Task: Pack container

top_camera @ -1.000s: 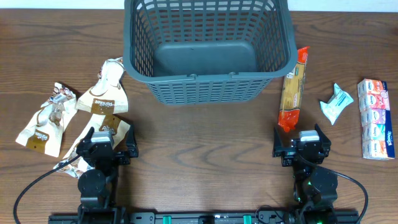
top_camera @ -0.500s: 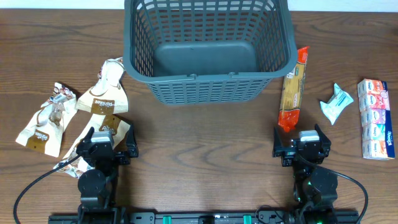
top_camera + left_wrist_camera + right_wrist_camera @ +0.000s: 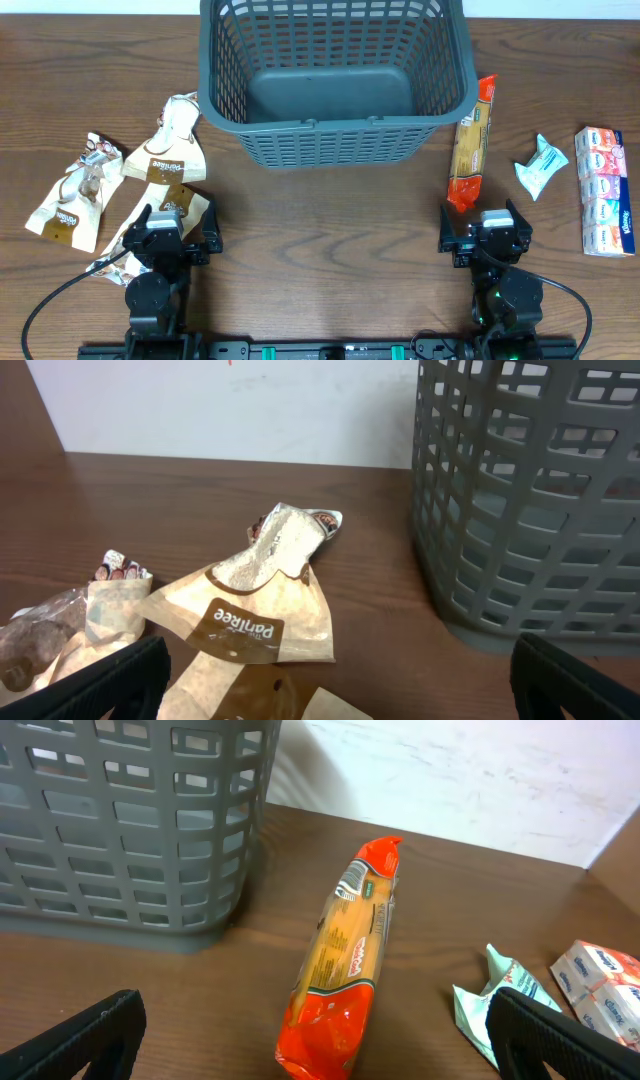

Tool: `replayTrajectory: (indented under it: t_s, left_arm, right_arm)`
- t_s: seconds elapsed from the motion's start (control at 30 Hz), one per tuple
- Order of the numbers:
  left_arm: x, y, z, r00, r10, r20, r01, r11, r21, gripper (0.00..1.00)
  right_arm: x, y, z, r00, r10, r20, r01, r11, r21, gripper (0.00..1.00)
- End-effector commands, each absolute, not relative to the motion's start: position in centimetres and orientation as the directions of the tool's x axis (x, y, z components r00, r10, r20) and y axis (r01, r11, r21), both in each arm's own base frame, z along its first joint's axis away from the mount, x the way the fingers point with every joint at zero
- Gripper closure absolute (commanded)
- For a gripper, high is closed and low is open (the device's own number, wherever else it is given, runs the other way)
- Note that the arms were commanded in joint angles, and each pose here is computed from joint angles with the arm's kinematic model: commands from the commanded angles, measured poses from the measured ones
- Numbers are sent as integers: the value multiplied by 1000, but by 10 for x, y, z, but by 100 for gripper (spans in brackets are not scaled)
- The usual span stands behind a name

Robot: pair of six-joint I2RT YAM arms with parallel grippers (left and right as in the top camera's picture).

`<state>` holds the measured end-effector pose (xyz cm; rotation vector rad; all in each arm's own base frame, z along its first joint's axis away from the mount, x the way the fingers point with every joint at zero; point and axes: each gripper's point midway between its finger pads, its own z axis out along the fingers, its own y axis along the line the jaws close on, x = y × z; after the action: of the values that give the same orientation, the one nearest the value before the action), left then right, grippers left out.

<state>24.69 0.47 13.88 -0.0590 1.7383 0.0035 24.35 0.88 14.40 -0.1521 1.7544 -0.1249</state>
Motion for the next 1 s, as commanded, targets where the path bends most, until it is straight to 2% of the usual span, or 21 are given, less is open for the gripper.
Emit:
replayTrajectory:
  t_s: [0.0, 0.87, 0.97]
  left_arm:
    - [244, 8, 122, -218, -39, -975, -62, 998, -26, 1]
    - [245, 8, 122, -217, -41, -975, -59, 998, -29, 1]
    - [245, 8, 122, -215, -86, -973, -67, 995, -73, 1]
  right_arm:
    - [244, 9, 140, -192, -186, -964, -32, 983, -183, 1]
    - [244, 9, 140, -192, -186, -964, -32, 983, -183, 1]
    - [244, 9, 140, -192, -186, -964, -32, 983, -183, 1]
